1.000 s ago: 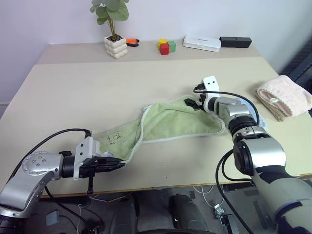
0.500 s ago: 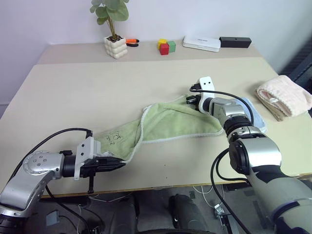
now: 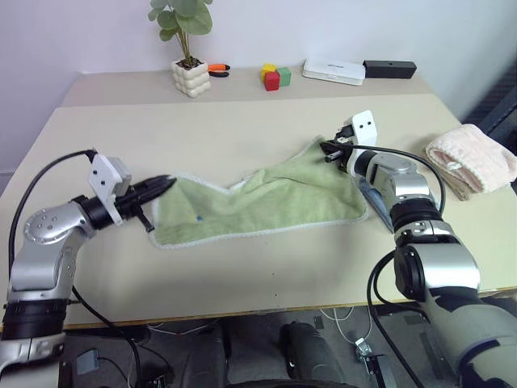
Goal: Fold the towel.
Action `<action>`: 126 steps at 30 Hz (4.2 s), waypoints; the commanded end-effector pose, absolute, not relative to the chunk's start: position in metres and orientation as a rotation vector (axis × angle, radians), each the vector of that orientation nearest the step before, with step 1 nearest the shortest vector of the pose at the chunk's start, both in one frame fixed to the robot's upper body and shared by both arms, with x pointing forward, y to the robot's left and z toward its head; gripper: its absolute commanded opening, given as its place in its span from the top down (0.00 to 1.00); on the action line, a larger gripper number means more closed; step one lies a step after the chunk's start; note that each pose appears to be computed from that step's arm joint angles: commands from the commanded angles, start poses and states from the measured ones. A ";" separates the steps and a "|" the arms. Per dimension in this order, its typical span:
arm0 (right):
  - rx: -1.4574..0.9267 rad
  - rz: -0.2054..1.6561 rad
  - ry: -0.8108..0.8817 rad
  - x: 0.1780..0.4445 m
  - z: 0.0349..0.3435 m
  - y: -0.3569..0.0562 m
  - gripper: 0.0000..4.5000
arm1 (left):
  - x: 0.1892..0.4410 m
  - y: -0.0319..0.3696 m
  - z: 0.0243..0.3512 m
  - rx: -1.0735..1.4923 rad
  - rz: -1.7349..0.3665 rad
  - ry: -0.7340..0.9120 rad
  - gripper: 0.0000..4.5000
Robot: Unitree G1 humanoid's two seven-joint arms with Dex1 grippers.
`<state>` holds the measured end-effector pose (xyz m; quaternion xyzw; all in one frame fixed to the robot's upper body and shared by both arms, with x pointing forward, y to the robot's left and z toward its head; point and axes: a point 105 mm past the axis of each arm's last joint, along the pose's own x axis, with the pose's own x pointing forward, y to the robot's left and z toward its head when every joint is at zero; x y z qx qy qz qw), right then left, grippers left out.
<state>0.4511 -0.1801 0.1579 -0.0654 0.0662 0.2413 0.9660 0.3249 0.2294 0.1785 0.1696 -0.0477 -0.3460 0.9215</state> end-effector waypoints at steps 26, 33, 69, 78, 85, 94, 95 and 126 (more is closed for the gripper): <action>-0.203 0.340 -0.425 0.455 0.284 -0.176 0.99 | 0.438 0.269 0.297 0.610 -0.239 -0.329 1.00; -0.259 0.529 -0.354 0.403 0.227 -0.177 0.99 | 0.396 0.276 0.264 0.624 -0.545 -0.361 1.00; -0.519 0.970 0.146 0.307 0.132 -0.197 0.35 | 0.298 0.271 0.164 0.531 -0.985 -0.030 1.00; -0.582 1.041 0.241 0.310 0.127 -0.201 0.47 | 0.297 0.267 0.165 0.541 -0.987 -0.040 1.00; -0.549 1.055 0.251 0.314 0.130 -0.199 1.00 | 0.296 0.265 0.165 0.538 -0.984 -0.041 1.00; -0.559 1.078 0.225 0.309 0.141 -0.205 1.00 | 0.286 0.280 0.152 0.486 -0.952 0.035 1.00; -0.562 1.076 0.224 0.309 0.141 -0.206 1.00 | 0.283 0.284 0.148 0.480 -0.946 0.049 1.00; -0.882 0.319 -0.554 0.435 0.345 -0.201 1.00 | 0.410 0.308 0.346 0.724 -0.146 -0.425 1.00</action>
